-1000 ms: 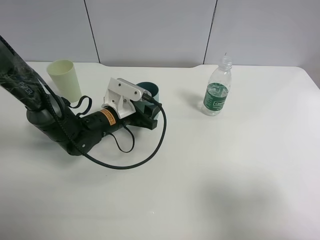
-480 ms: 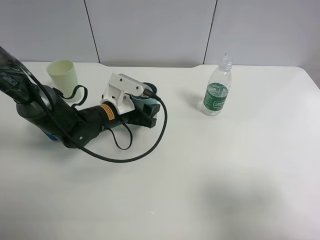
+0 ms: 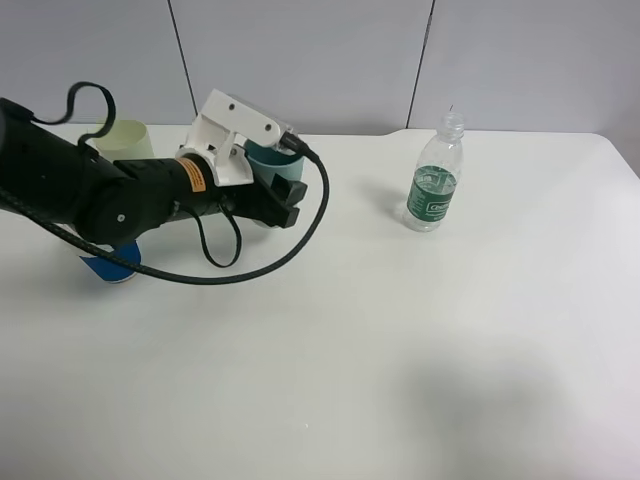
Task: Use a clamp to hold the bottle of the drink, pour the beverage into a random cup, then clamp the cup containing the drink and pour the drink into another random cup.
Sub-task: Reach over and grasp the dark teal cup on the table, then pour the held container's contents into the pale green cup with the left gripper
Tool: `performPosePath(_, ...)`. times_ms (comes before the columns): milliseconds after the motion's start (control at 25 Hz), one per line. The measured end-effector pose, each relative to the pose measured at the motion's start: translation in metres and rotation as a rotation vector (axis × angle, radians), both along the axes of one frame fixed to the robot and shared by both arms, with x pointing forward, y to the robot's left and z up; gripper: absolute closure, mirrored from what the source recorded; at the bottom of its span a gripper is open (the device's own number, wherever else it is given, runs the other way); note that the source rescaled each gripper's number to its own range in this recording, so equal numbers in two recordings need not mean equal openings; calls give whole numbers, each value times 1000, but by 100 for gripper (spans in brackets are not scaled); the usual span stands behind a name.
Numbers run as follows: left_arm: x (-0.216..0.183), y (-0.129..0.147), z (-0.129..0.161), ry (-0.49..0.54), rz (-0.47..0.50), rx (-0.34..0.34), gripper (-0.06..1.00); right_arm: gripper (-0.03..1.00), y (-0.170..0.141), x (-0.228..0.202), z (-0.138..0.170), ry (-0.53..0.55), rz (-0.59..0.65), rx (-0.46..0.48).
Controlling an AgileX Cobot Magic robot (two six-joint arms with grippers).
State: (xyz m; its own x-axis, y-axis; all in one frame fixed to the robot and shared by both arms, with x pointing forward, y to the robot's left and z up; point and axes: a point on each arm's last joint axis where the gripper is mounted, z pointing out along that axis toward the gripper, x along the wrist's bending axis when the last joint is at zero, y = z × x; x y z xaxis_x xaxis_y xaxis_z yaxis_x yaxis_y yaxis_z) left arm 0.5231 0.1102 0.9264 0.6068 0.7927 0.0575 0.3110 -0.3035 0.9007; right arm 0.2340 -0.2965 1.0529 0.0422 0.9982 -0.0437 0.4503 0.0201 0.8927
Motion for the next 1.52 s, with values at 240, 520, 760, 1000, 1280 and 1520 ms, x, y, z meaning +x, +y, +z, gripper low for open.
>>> performPosePath(240, -8, 12, 36, -23, 39, 60, 94, -3, 0, 0, 0, 0, 0, 0)
performPosePath(520, -9, 42, 75, -75, 163, 59, 94, -3, 0, 0, 0, 0, 0, 0)
performPosePath(760, -4, 85, 95, -69, 298, 45, 94, -3, 0, 0, 0, 0, 0, 0)
performPosePath(1000, 1, 137, 105, -52, 454, 50, 94, -3, 0, 0, 0, 0, 0, 0)
performPosePath(1280, 6, 181, 105, -66, 583, 111, 94, -3, 0, 0, 0, 0, 0, 0)
performPosePath(1520, 11, 203, 102, -114, 677, 203, 94, -3, 0, 0, 0, 0, 0, 0)
